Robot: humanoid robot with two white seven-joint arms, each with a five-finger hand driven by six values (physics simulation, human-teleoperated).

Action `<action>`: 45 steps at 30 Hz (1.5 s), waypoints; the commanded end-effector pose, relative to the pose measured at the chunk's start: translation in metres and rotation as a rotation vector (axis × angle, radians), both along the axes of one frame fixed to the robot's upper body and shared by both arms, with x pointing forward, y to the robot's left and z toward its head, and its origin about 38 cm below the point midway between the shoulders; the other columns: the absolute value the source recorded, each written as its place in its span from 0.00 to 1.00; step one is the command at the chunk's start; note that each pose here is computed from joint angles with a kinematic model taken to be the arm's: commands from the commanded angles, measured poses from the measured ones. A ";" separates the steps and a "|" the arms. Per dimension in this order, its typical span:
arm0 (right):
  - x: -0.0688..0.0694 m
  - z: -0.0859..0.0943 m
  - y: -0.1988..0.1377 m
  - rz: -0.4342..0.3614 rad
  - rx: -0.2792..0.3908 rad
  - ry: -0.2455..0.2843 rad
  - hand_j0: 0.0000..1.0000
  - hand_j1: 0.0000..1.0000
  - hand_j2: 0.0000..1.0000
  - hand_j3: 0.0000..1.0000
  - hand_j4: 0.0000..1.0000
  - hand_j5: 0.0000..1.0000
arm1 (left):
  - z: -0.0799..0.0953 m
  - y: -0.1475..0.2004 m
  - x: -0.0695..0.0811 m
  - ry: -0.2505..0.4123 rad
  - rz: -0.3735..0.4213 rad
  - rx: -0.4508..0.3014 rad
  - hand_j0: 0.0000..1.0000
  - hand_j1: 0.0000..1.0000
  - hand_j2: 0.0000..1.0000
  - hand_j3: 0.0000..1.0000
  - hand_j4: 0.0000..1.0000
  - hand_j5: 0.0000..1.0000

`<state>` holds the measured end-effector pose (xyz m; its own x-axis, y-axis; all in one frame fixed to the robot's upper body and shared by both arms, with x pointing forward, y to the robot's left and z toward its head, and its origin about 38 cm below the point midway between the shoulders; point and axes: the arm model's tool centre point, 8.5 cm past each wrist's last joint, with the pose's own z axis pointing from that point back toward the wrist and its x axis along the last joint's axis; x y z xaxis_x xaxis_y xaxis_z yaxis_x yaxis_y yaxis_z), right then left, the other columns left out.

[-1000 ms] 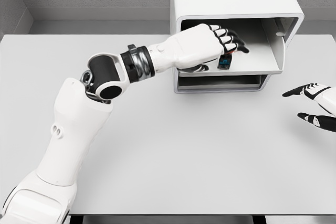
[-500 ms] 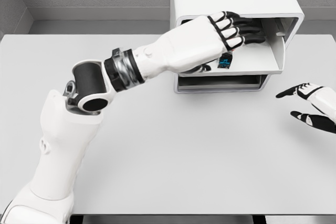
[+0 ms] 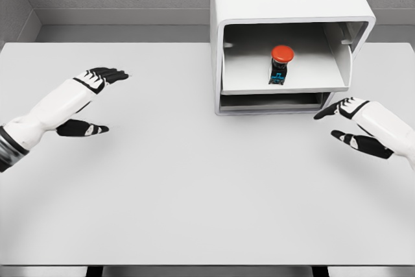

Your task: Slide open multi-storey tabletop storage cabinets and put open load switch and slide close multi-storey tabletop storage cabinets

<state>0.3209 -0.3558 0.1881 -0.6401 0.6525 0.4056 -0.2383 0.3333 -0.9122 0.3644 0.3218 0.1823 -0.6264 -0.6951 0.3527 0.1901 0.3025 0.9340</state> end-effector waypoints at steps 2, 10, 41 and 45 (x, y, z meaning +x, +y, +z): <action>0.000 -0.004 0.009 0.034 -0.005 0.022 0.64 0.64 0.64 0.64 0.64 0.64 | -0.015 0.020 0.002 0.051 0.054 -0.013 1.00 1.00 1.00 1.00 1.00 1.00; 0.006 -0.003 0.024 0.070 0.005 0.019 0.65 0.65 0.65 0.65 0.65 0.65 | -0.028 0.025 -0.002 0.089 0.068 -0.013 1.00 1.00 1.00 1.00 1.00 1.00; 0.063 -0.017 0.031 0.064 0.000 0.072 0.69 0.69 0.69 0.69 0.69 0.69 | -0.031 0.026 -0.002 0.098 0.073 -0.018 1.00 1.00 1.00 1.00 1.00 1.00; 0.058 -0.009 0.013 0.042 -0.025 0.067 0.71 0.71 0.71 0.71 0.71 0.71 | -0.033 0.025 -0.003 0.103 0.071 -0.016 1.00 1.00 1.00 1.00 1.00 1.00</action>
